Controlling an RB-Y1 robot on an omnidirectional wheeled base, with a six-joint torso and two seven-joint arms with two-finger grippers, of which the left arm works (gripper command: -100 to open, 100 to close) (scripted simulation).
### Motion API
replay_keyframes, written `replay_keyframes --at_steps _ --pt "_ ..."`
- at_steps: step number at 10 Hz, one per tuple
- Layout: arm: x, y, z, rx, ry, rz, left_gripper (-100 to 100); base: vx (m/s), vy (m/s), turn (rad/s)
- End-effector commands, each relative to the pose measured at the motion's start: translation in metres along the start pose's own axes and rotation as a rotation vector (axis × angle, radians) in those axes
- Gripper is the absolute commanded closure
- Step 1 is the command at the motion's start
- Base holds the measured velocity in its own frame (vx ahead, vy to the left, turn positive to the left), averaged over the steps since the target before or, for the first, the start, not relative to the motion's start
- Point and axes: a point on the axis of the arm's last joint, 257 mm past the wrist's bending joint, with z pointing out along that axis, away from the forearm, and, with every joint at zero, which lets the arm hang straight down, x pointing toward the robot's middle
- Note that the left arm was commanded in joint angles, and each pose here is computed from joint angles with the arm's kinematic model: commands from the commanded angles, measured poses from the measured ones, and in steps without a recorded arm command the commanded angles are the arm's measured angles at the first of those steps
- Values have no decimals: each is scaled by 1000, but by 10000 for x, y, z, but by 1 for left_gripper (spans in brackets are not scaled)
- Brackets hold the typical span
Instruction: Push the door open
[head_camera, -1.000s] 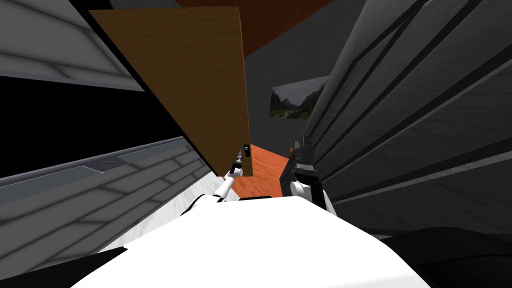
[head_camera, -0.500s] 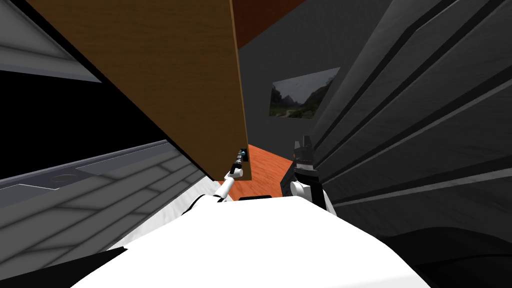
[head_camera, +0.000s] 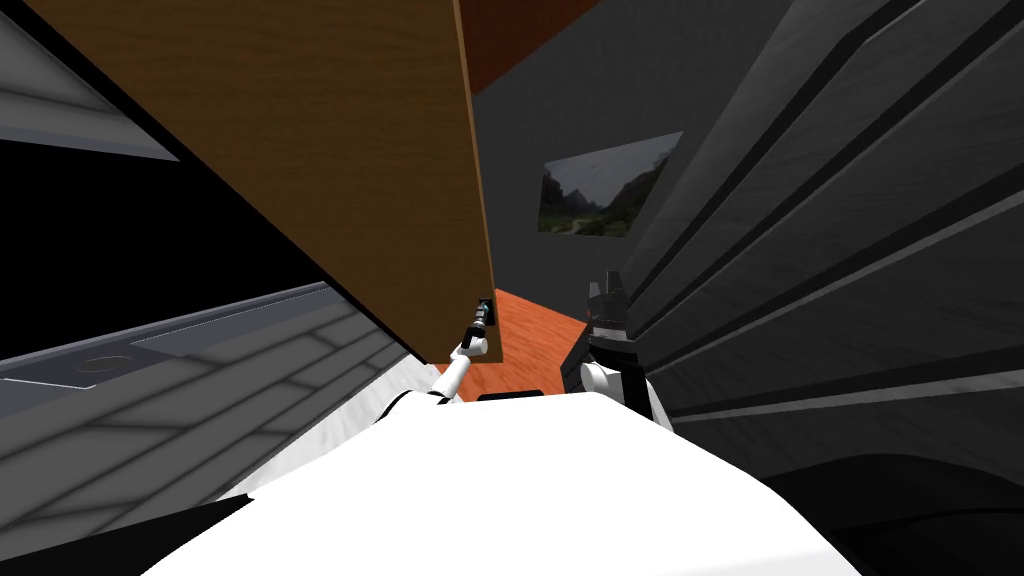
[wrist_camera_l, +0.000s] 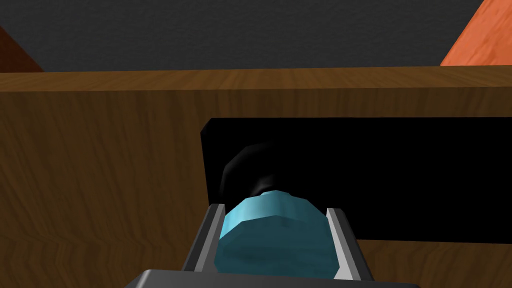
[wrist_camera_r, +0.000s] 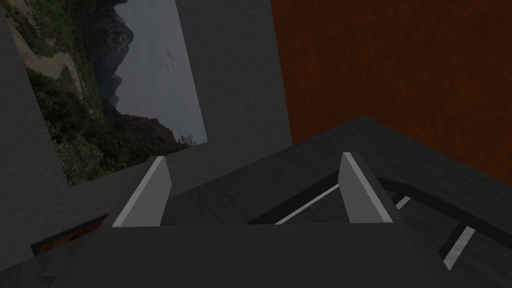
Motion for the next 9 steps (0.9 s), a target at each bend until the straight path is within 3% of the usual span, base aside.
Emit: replay_keyframes --at_steps 1,3,5,8,9 --pt "-3 -4 1 1 -1 0 100 -14 3 -1" --pt "-3 -4 1 1 -1 0 100 -3 0 1" --pt "-264 -4 24 4 -47 26 100 78 -12 -48" --pt "-380 -20 38 8 -72 34 100 89 -18 -20" --pt "-487 -35 50 11 -99 40 100 93 -19 -35"
